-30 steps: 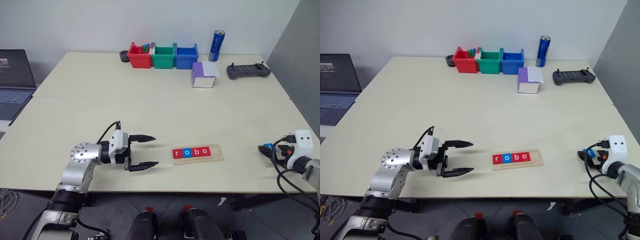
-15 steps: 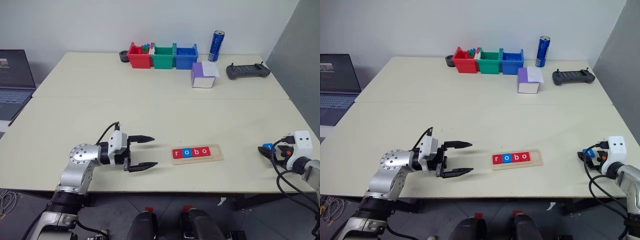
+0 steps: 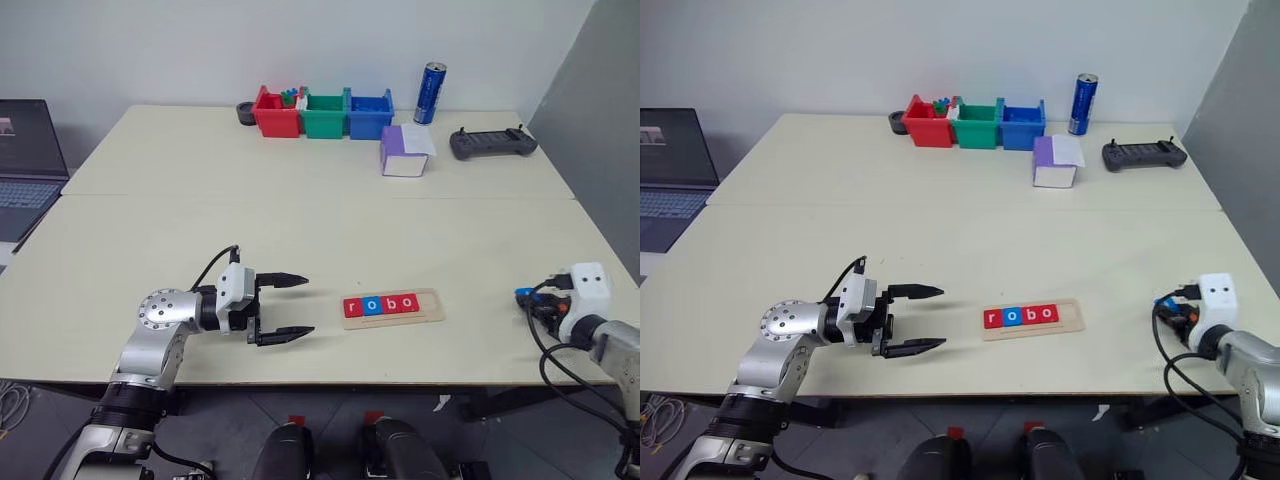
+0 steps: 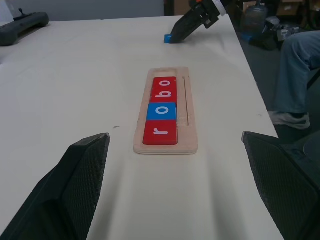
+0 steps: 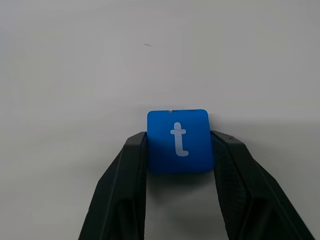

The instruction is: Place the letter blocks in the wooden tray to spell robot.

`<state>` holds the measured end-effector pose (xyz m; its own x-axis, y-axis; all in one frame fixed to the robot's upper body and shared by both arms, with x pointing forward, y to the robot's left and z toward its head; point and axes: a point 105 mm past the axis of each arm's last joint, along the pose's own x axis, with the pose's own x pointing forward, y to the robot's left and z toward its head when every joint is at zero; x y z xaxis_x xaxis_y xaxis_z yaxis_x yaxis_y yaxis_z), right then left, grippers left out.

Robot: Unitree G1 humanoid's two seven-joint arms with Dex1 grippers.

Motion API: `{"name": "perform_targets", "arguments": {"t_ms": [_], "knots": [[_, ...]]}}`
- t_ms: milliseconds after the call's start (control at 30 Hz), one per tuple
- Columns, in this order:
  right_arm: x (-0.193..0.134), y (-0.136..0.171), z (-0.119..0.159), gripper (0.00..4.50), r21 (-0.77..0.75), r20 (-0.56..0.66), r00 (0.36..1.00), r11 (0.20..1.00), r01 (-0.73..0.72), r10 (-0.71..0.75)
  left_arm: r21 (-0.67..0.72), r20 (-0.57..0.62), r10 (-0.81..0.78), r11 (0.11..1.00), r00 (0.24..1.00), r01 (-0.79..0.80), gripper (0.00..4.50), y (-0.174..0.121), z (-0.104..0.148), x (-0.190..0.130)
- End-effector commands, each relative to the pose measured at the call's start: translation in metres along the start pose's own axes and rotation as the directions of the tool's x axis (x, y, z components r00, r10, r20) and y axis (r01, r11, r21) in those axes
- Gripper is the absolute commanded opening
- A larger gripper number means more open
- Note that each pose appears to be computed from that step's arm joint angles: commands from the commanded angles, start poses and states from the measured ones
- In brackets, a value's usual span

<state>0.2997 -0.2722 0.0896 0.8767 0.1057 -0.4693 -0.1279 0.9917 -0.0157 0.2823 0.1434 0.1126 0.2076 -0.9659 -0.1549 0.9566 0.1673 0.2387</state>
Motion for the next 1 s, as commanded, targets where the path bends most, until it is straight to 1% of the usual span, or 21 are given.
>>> {"name": "perform_targets", "arguments": {"t_ms": [33, 100, 233, 433, 567, 700, 867, 900, 967, 1000], "knots": [[-0.006, 0.019, 0.039, 1.47, -0.064, 0.088, 0.994, 0.996, 0.070, -0.064, 0.040, 0.005, -0.015, 0.999, 1.000, 0.015, 4.50, 0.003, 0.009, 0.000], [-0.004, 0.024, 0.041, 1.47, -0.045, 0.083, 0.989, 0.991, 0.127, -0.123, 0.041, 0.002, -0.018, 0.999, 1.000, 0.018, 4.50, 0.004, 0.009, 0.000], [0.002, 0.037, 0.037, 1.47, 0.014, 0.061, 0.985, 0.986, 0.163, -0.164, 0.047, -0.008, -0.026, 0.999, 1.000, 0.026, 4.50, 0.006, 0.008, 0.000], [0.005, 0.055, 0.022, 1.47, 0.015, 0.014, 0.994, 0.994, 0.104, -0.104, 0.049, -0.011, -0.028, 0.998, 1.000, 0.029, 4.50, 0.007, 0.008, 0.000], [0.006, 0.057, 0.014, 1.47, 0.005, -0.021, 0.997, 0.997, 0.078, -0.078, 0.048, -0.012, -0.025, 0.999, 1.000, 0.026, 4.50, 0.007, 0.008, 0.000], [0.009, 0.057, 0.018, 1.47, -0.001, -0.018, 0.998, 0.998, 0.067, -0.067, 0.046, -0.012, -0.023, 0.999, 1.000, 0.024, 4.50, 0.006, 0.007, 0.000], [0.009, 0.057, 0.025, 3.17, -0.044, -0.007, 0.998, 0.997, 0.058, -0.058, 0.047, -0.011, -0.020, 0.999, 1.000, 0.021, 4.50, 0.006, 0.007, 0.000], [0.009, 0.055, 0.028, 3.47, -0.061, -0.003, 0.998, 0.997, 0.056, -0.056, 0.047, -0.011, -0.020, 0.999, 1.000, 0.020, 4.50, 0.005, 0.007, 0.000], [0.006, 0.052, 0.035, 4.22, -0.095, 0.001, 0.999, 0.995, 0.039, -0.039, 0.047, -0.010, -0.018, 0.999, 1.000, 0.018, 4.50, 0.005, 0.007, -0.001], [0.004, 0.051, 0.038, 4.46, -0.119, -0.004, 1.000, 0.993, 0.019, -0.019, 0.048, -0.011, -0.017, 0.999, 1.000, 0.017, 4.50, 0.005, 0.007, -0.001]]}}
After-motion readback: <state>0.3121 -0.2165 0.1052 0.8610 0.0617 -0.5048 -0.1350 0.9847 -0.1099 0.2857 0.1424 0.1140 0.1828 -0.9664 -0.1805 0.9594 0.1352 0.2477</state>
